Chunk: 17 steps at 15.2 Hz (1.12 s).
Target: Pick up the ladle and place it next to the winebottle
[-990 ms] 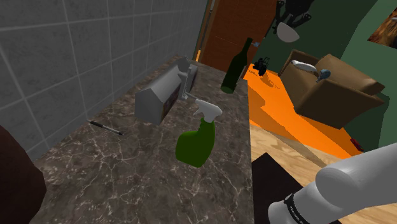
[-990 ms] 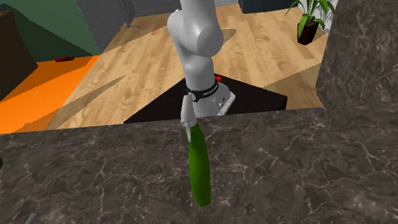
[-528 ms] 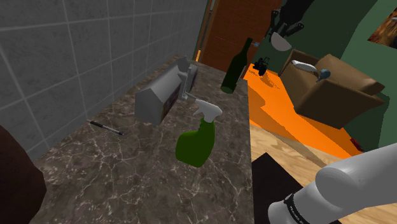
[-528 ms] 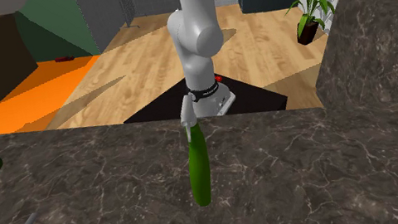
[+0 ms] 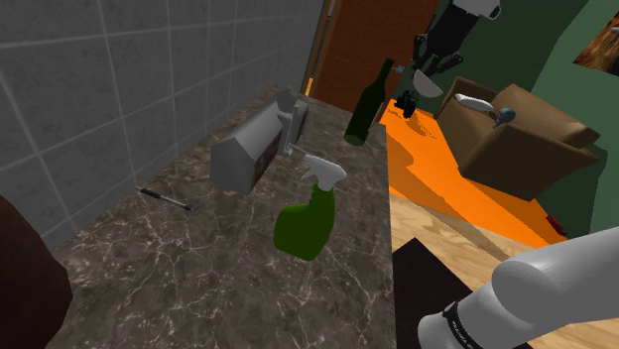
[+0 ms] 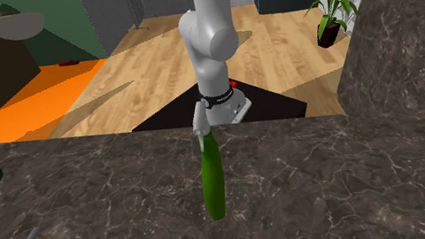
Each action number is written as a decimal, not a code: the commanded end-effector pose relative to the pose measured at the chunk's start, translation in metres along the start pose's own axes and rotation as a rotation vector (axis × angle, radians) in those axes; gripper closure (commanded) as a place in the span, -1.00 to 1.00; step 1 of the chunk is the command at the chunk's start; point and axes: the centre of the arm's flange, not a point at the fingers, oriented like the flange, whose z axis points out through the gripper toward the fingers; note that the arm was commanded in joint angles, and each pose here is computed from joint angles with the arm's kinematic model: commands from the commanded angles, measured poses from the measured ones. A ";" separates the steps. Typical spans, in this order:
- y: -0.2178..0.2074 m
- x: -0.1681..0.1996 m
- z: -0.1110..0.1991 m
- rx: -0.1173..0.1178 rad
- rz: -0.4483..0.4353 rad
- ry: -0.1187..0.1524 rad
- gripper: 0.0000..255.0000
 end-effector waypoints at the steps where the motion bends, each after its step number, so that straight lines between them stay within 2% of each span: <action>1: 0.001 -0.001 0.012 0.000 0.000 0.000 1.00; 17: 0.009 -0.010 0.095 0.000 0.000 0.000 1.00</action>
